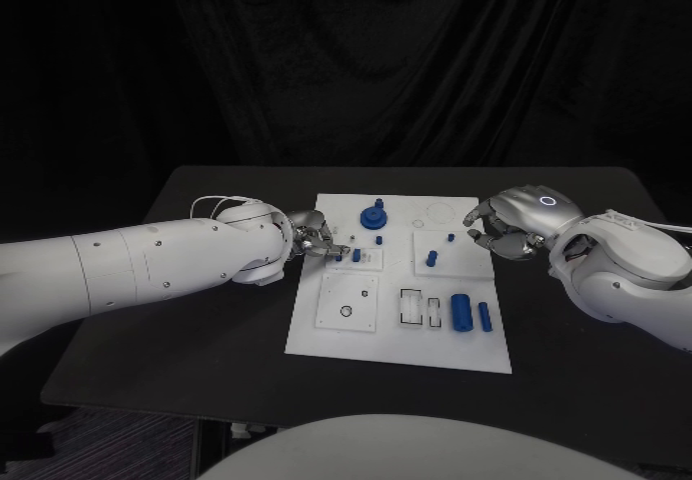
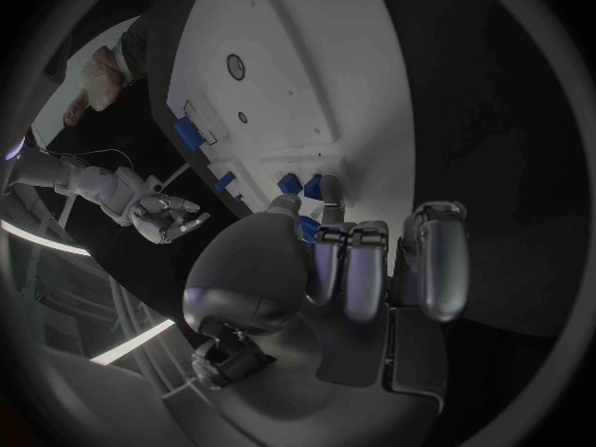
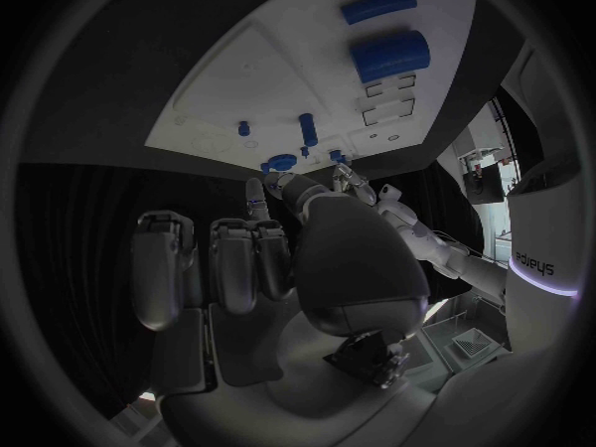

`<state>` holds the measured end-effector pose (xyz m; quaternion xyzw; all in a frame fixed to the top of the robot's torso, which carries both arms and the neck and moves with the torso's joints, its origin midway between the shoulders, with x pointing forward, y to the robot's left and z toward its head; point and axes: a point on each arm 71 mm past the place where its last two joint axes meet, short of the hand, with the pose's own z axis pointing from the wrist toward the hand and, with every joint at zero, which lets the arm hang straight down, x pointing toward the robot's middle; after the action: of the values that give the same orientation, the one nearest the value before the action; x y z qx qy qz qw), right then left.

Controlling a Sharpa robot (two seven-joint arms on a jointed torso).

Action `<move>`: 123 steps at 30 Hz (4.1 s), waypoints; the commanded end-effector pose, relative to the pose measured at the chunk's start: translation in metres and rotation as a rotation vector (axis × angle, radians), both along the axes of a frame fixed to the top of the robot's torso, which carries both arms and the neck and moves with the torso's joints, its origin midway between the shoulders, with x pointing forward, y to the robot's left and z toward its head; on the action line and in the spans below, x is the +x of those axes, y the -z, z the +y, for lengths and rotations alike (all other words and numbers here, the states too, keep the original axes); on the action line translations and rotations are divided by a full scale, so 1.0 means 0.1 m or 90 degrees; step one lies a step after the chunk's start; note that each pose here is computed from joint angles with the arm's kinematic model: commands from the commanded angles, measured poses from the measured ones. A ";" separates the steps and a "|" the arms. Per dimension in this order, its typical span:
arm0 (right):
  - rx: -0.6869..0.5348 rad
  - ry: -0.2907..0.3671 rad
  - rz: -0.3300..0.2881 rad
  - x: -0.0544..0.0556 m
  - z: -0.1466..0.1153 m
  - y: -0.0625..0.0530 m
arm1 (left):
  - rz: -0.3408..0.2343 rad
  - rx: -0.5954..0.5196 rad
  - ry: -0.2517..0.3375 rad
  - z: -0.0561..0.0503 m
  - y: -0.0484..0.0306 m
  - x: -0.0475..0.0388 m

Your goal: Assemble the parts on the task board

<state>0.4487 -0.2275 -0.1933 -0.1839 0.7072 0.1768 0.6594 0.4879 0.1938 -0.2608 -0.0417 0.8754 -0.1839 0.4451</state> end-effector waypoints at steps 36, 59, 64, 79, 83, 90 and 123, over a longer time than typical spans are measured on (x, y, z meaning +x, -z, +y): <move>-0.005 0.011 0.004 0.01 0.00 0.02 | 0.023 0.015 0.019 -0.06 0.032 -0.002; -0.006 0.010 0.006 0.01 0.00 0.04 | 0.049 0.036 0.020 -0.04 0.062 -0.018; -0.005 0.010 0.006 0.01 0.01 0.04 | 0.051 0.037 0.023 -0.04 0.064 -0.021; -0.005 0.009 0.006 0.01 0.01 0.05 | 0.061 0.044 0.026 -0.03 0.074 -0.030; -0.005 0.008 0.006 0.01 0.02 0.05 | 0.060 0.043 0.026 -0.03 0.073 -0.030; -0.005 0.007 0.007 0.01 0.02 0.05 | 0.060 0.043 0.027 -0.04 0.073 -0.031; -0.009 0.010 0.010 0.00 0.00 0.05 | 0.010 -0.004 0.026 -0.04 0.003 -0.047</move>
<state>0.4493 -0.2259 -0.1976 -0.1853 0.7119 0.1754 0.6543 0.4841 0.1894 -0.2606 -0.0252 0.8839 -0.1870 0.4280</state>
